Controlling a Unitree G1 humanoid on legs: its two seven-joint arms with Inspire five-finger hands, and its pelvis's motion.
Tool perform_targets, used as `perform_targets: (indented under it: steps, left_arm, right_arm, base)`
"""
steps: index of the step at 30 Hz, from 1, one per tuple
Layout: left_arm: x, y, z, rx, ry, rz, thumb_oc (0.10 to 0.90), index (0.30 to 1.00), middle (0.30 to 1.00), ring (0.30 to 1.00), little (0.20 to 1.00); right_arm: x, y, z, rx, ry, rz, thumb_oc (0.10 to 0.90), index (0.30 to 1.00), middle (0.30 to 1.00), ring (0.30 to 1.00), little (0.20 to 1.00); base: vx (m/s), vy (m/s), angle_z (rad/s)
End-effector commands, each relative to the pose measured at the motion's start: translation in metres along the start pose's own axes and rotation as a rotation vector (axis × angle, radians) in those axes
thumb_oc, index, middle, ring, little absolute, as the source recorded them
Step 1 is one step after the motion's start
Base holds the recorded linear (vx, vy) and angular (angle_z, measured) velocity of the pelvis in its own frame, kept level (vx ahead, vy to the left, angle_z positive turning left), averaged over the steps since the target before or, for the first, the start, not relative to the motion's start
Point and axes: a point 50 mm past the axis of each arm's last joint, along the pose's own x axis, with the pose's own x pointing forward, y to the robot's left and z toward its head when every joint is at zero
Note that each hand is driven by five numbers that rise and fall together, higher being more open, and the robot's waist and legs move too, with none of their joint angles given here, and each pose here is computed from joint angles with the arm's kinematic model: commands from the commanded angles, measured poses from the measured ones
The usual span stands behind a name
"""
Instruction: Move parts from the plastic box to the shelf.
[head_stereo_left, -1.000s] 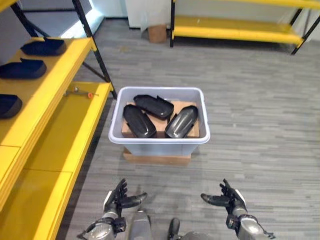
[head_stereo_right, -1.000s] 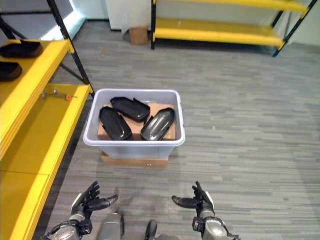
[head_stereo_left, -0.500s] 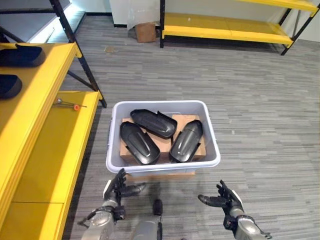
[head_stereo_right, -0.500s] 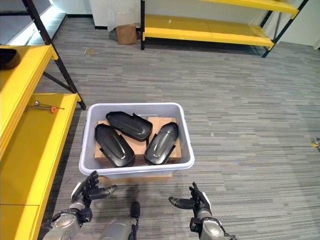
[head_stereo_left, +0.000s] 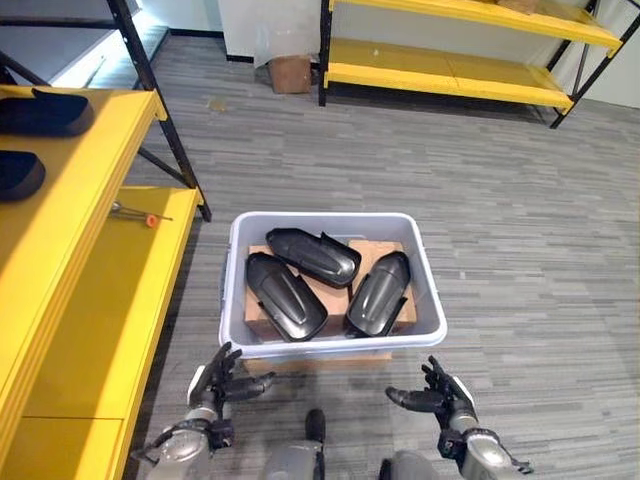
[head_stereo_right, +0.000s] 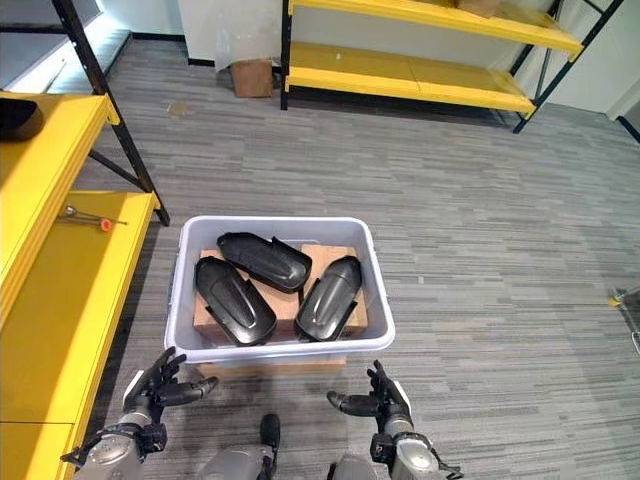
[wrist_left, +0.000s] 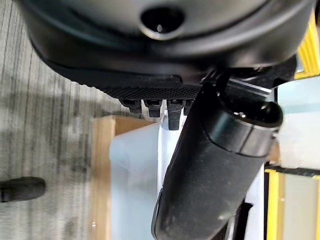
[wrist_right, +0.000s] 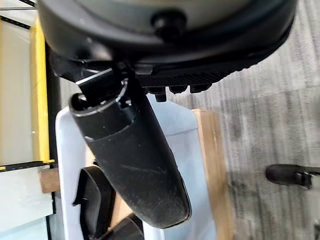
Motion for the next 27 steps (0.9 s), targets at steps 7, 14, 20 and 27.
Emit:
perform_targets:
  steps: [7, 14, 20, 27]
  left_arm:
    - [-0.003, 0.007, 0.027, -0.005, -0.164, 0.013, 0.9, 1.0, 1.0, 1.0, 1.0]
    - [-0.005, 0.004, 0.019, -0.049, -0.139, 0.014, 0.9, 1.0, 1.0, 1.0, 1.0]
    - [-0.004, -0.001, 0.018, -0.064, -0.135, 0.002, 0.9, 1.0, 1.0, 1.0, 1.0]
    - [-0.005, -0.003, 0.015, -0.075, -0.126, 0.006, 0.9, 1.0, 1.0, 1.0, 1.0]
  right_arm:
    - [0.001, -0.002, 0.039, -0.033, -0.184, 0.029, 0.9, 1.0, 1.0, 1.0, 1.0]
    - [-0.001, -0.012, 0.042, -0.027, -0.193, 0.013, 0.9, 1.0, 1.0, 1.0, 1.0]
    - [-0.003, -0.018, 0.047, -0.026, -0.212, -0.004, 0.9, 1.0, 1.0, 1.0, 1.0]
    - [-0.002, -0.018, 0.055, -0.036, -0.241, -0.01, 0.9, 1.0, 1.0, 1.0, 1.0]
  base:
    - [0.12, -0.213, -0.08]
    - [0.09, -0.296, 0.26]
    - [0.05, -0.145, 0.17]
    - [0.05, -0.066, 0.04]
